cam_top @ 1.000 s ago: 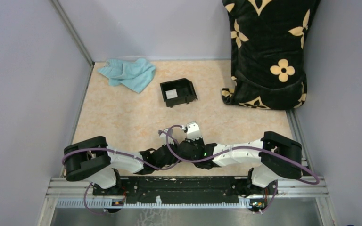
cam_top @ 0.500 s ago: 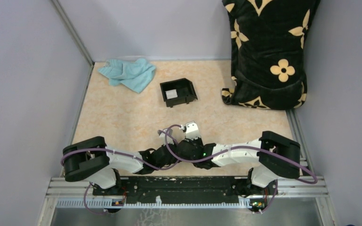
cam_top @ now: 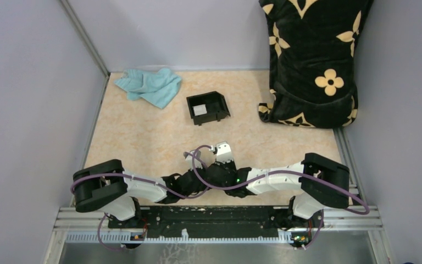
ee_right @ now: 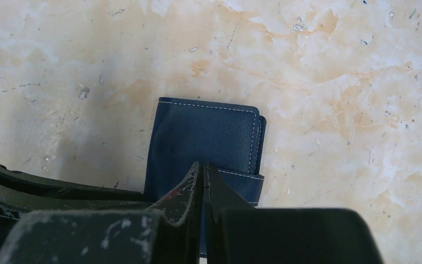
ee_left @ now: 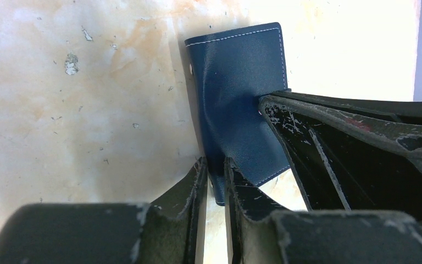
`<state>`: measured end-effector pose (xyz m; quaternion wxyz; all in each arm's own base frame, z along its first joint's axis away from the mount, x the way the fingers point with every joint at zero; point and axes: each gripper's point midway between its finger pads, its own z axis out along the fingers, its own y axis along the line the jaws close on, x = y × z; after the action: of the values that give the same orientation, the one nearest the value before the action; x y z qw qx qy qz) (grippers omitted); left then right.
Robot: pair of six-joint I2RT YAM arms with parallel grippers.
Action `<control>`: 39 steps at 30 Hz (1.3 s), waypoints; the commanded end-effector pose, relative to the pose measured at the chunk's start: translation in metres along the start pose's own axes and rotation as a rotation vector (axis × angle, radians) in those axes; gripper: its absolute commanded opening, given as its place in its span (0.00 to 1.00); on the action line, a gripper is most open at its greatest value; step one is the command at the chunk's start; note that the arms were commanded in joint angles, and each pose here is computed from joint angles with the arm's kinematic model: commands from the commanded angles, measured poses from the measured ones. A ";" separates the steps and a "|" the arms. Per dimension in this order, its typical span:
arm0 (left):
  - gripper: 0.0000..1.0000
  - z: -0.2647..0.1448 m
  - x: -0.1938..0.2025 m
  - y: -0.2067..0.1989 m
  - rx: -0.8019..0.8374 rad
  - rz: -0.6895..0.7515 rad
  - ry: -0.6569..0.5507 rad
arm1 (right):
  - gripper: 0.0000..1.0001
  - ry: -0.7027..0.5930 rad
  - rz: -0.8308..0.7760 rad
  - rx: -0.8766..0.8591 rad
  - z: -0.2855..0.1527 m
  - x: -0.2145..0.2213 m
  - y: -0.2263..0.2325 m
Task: Put the credit cards into the card holder
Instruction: Close the card holder at the center of the board.
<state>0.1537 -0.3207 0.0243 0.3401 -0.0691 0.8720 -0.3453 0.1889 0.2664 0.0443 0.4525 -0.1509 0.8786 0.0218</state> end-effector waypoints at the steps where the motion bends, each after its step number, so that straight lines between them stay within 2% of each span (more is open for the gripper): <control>1: 0.22 0.000 -0.002 -0.002 -0.010 0.013 -0.010 | 0.03 0.035 -0.047 0.032 -0.002 0.016 -0.007; 4: 0.22 0.001 -0.002 -0.002 -0.011 0.009 -0.011 | 0.12 0.042 -0.065 0.038 -0.002 0.015 -0.007; 7: 0.22 0.001 -0.002 -0.001 -0.015 0.005 -0.012 | 0.28 0.041 -0.077 0.041 -0.003 0.011 -0.006; 11: 0.22 0.001 -0.001 0.000 -0.017 0.003 -0.012 | 0.38 0.015 -0.072 0.017 -0.007 -0.001 -0.002; 17: 0.22 0.001 -0.002 0.001 -0.022 0.003 -0.014 | 0.40 -0.037 -0.058 0.010 -0.018 -0.024 -0.003; 20: 0.22 0.000 -0.002 0.002 -0.027 0.005 -0.015 | 0.40 -0.069 0.003 0.004 -0.028 -0.031 -0.013; 23: 0.22 0.000 -0.002 0.004 -0.033 0.006 -0.017 | 0.45 -0.098 0.087 -0.003 -0.036 -0.034 -0.026; 29: 0.22 0.000 0.001 0.010 -0.044 0.003 -0.012 | 0.49 -0.076 0.272 -0.074 -0.033 -0.017 -0.046; 39: 0.22 0.000 0.003 0.012 -0.049 0.011 -0.003 | 0.50 -0.029 0.482 -0.190 -0.021 0.010 -0.048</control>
<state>0.1547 -0.3203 0.0248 0.3419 -0.0799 0.8706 -0.3446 0.1771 0.1950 0.0387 0.4307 -0.0333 0.8944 0.1156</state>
